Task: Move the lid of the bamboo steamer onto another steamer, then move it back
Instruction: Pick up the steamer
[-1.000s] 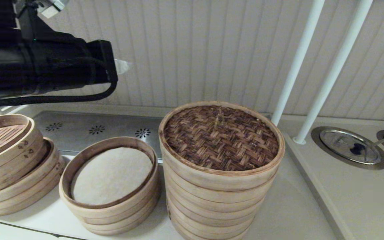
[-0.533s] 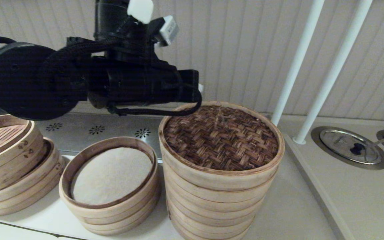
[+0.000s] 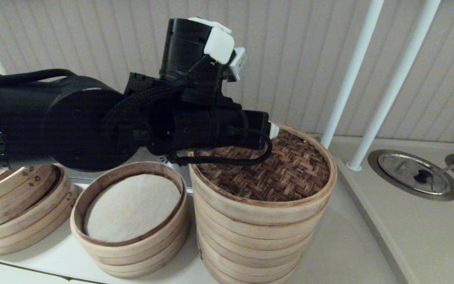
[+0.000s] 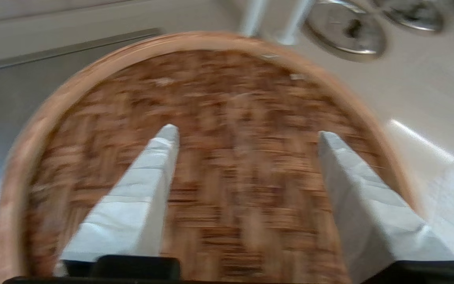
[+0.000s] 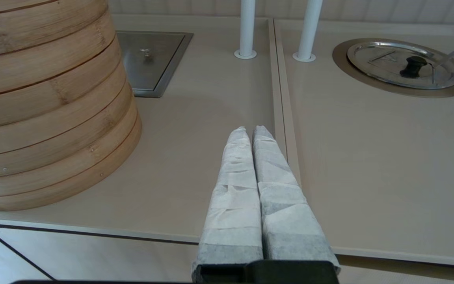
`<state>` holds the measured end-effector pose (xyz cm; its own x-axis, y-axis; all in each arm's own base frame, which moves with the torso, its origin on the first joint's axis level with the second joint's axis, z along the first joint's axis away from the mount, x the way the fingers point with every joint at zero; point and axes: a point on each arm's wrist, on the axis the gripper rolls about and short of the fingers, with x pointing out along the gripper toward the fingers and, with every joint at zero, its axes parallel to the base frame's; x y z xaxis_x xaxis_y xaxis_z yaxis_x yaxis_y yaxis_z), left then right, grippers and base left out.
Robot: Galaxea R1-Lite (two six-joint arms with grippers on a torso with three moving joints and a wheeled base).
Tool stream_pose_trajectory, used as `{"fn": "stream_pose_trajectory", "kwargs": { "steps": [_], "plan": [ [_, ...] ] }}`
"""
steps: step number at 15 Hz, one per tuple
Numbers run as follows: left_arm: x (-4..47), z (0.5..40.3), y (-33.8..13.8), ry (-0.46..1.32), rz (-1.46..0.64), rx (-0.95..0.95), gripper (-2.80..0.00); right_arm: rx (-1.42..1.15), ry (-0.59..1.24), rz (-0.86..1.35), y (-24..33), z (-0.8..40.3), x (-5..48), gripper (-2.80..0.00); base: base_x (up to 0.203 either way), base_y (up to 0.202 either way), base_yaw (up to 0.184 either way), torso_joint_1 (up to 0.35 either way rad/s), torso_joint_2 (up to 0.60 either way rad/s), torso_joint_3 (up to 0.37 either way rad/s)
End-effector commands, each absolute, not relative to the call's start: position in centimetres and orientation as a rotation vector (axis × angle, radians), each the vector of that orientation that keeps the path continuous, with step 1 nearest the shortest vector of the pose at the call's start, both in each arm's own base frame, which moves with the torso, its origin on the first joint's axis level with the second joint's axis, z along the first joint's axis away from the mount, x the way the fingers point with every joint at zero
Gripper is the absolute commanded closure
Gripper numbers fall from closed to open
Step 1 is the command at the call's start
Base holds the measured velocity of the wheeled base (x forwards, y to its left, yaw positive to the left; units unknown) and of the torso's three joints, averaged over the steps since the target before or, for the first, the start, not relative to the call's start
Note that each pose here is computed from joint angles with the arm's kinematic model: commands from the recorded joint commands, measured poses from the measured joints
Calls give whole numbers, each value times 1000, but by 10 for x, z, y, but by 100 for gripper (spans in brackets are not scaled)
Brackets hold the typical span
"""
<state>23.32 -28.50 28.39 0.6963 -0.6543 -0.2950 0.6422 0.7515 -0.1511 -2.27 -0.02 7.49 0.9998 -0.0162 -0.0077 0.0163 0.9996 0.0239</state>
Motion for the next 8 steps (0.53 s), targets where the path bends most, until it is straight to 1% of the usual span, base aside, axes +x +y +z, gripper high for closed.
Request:
{"fn": "stream_pose_trajectory", "kwargs": {
  "steps": [1,3,6,8],
  "plan": [
    [235,272,-298,341,-723,-32,-280,25,10,-17,0,74,-22,0,0,0,0,0,0,0],
    [242,263,-305,318,-700,-35,-280,25,11,-17,0,74,-22,0,0,0,0,0,0,0],
    [242,263,-306,314,-696,-30,-280,25,9,-17,0,74,-23,0,0,0,0,0,0,0],
    [243,257,-305,300,-671,4,-280,25,11,-17,0,74,-22,0,0,0,0,0,0,0]
  ]
}}
